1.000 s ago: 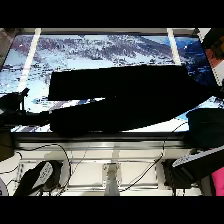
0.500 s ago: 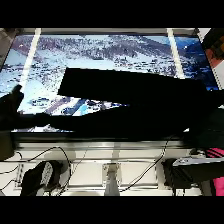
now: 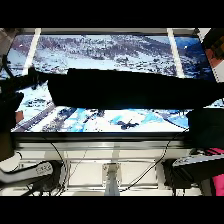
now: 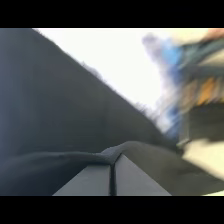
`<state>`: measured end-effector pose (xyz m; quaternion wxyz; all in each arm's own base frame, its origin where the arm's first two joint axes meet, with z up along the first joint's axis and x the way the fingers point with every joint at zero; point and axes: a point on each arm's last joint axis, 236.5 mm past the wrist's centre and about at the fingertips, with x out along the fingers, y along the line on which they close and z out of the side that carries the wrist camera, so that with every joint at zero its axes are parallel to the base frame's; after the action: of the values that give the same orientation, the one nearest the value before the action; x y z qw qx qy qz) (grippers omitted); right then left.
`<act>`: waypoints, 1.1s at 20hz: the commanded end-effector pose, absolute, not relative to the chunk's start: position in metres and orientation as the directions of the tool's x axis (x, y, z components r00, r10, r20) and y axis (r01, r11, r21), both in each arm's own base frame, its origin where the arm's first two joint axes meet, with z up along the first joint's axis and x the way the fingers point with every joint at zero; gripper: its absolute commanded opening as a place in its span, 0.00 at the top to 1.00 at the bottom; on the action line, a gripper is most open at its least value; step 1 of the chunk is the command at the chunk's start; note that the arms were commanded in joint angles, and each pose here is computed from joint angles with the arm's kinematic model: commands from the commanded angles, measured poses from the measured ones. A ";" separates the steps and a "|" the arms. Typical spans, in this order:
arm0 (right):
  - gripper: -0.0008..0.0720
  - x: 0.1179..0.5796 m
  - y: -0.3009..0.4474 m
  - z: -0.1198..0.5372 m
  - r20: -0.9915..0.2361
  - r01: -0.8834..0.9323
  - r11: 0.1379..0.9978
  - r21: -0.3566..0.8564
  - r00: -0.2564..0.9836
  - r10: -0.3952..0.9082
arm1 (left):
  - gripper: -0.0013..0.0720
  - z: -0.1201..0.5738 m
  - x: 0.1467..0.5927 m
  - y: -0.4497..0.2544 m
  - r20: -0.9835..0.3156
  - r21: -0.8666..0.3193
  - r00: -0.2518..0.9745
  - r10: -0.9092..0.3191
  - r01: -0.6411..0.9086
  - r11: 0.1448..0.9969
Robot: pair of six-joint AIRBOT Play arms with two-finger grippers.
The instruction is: Fold the clothes and pants, and hang the long-sleeved shirts on hangers.
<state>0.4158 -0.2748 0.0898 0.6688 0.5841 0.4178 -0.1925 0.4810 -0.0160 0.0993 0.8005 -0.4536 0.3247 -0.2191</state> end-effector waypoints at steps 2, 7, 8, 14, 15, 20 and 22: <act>0.97 0.484 -0.278 0.072 -0.740 0.732 0.112 0.672 0.661 0.123 | 0.98 0.074 0.570 -0.013 -0.220 -0.932 0.791 -0.570 0.001 0.361; 0.95 0.568 -0.272 0.052 -0.636 0.634 -0.066 0.771 0.772 -0.010 | 0.93 0.042 0.623 0.016 -0.293 -0.921 0.928 -0.232 -0.208 0.330; 0.78 0.586 -0.274 0.059 -0.587 0.586 -0.041 0.809 0.807 -0.056 | 0.71 0.041 0.628 0.029 -0.306 -0.905 0.941 -0.145 -0.240 0.352; 0.21 0.589 -0.283 0.064 -0.592 0.565 0.352 0.746 0.805 -0.037 | 0.34 0.098 0.645 0.041 -0.193 -0.846 0.971 -0.144 -0.090 0.525; 0.21 0.576 -0.285 0.058 -0.626 0.581 0.380 0.720 0.780 -0.008 | 0.34 0.115 0.644 0.026 -0.146 -0.847 0.964 -0.222 -0.006 0.531; 0.22 0.468 -0.303 0.014 -0.823 0.702 0.448 0.553 0.542 0.167 | 0.69 0.183 0.608 -0.083 0.036 -0.746 0.811 -0.584 0.411 0.524; 0.16 0.428 -0.312 0.005 -0.856 0.728 0.454 0.514 0.467 0.220 | 0.69 0.186 0.594 -0.130 0.009 -0.706 0.756 -0.655 0.469 0.531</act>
<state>0.4911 -0.3119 0.0214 0.7401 0.5076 0.3927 -0.2007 0.6200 -0.0690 0.1666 0.8712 -0.4132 0.1211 -0.2358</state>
